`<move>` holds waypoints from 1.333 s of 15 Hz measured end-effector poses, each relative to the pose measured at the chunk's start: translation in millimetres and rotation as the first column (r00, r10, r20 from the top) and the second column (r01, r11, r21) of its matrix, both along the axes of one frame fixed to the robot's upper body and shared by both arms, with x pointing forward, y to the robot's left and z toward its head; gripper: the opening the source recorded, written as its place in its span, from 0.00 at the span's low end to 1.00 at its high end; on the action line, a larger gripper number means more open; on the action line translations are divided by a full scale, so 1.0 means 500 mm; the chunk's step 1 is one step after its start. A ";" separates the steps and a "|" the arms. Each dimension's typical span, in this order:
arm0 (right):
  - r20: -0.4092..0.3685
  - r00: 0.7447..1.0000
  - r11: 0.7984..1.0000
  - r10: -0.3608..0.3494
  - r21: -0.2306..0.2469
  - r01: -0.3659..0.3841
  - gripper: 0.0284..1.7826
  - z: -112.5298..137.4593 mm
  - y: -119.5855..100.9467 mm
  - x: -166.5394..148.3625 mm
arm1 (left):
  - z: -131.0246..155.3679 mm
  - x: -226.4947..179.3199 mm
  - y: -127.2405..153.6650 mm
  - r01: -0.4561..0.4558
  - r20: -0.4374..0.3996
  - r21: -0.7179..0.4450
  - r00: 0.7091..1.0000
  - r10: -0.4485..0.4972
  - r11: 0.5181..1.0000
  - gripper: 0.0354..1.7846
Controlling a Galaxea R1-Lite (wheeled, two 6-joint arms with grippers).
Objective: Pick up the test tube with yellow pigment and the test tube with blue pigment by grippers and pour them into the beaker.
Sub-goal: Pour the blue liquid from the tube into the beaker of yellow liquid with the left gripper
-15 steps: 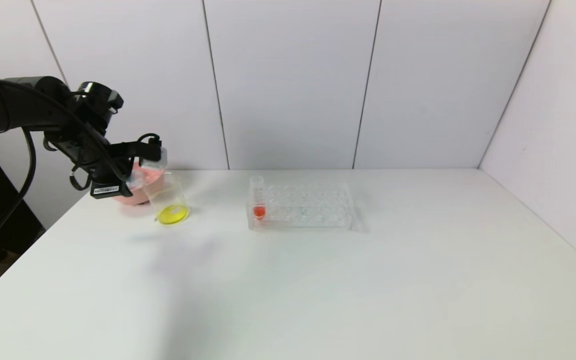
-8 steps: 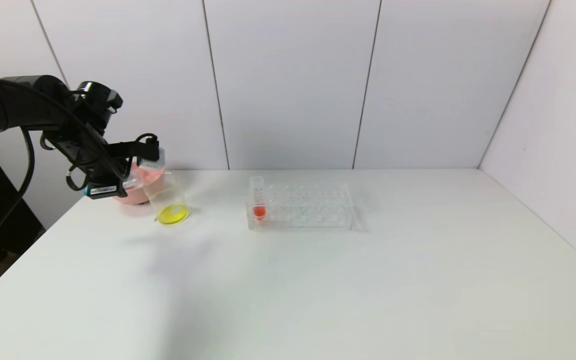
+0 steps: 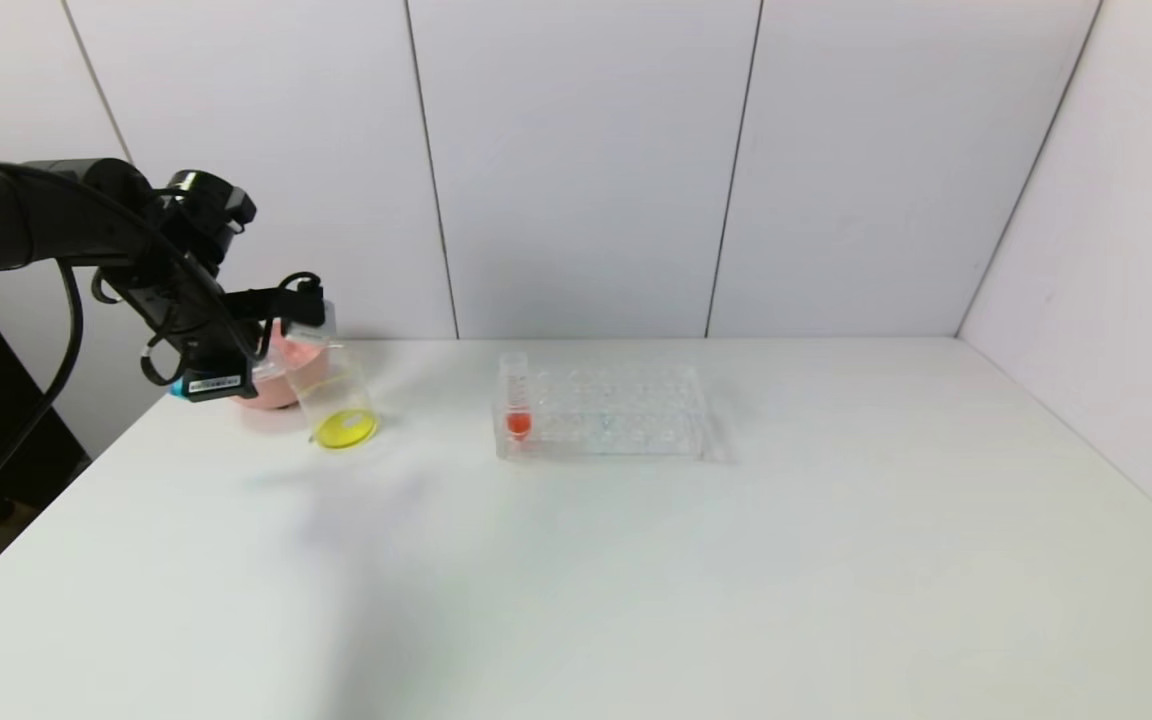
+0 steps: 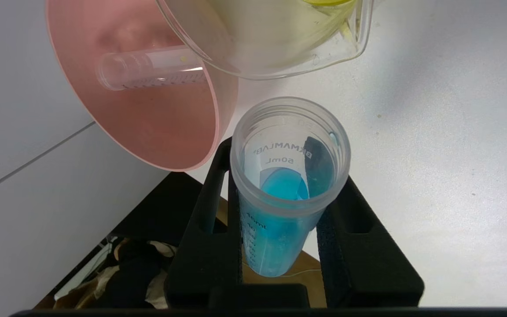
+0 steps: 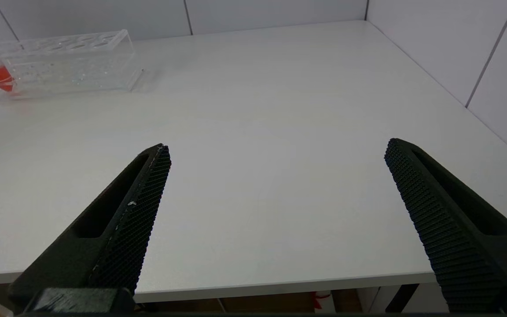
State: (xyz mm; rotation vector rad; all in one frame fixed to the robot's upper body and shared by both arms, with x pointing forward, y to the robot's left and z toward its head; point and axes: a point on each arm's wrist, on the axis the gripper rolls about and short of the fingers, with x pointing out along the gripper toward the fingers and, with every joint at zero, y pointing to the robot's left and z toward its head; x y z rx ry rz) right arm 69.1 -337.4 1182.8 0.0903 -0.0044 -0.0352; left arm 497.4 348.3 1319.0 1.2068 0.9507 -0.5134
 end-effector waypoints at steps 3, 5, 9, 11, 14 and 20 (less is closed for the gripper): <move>0.000 1.000 1.000 0.000 0.000 0.000 1.00 0.000 0.000 0.000 | -0.005 0.004 -0.001 -0.018 0.004 -0.014 1.000 0.018 1.000 0.26; 0.000 1.000 1.000 -0.001 0.000 0.001 1.00 0.000 0.000 0.000 | -0.007 0.005 -0.004 -0.041 0.003 -0.030 0.999 0.041 0.999 0.26; 0.000 1.000 1.000 -0.001 0.000 0.001 1.00 0.000 0.000 0.000 | -0.010 0.005 -0.012 -0.073 -0.003 -0.055 0.997 0.073 0.996 0.26; 0.000 1.000 1.000 0.000 0.000 0.000 1.00 0.000 0.000 0.000 | -0.010 0.004 -0.012 -0.088 -0.004 -0.041 0.996 0.088 0.995 0.26; 0.000 1.000 1.000 -0.001 0.000 0.001 1.00 0.000 0.000 0.000 | -0.012 0.003 -0.015 -0.112 -0.010 -0.049 0.994 0.111 0.993 0.26; 0.000 1.000 1.000 0.000 0.000 0.000 1.00 0.000 0.000 0.000 | -0.011 0.002 -0.018 -0.153 -0.007 -0.063 0.988 0.153 0.986 0.26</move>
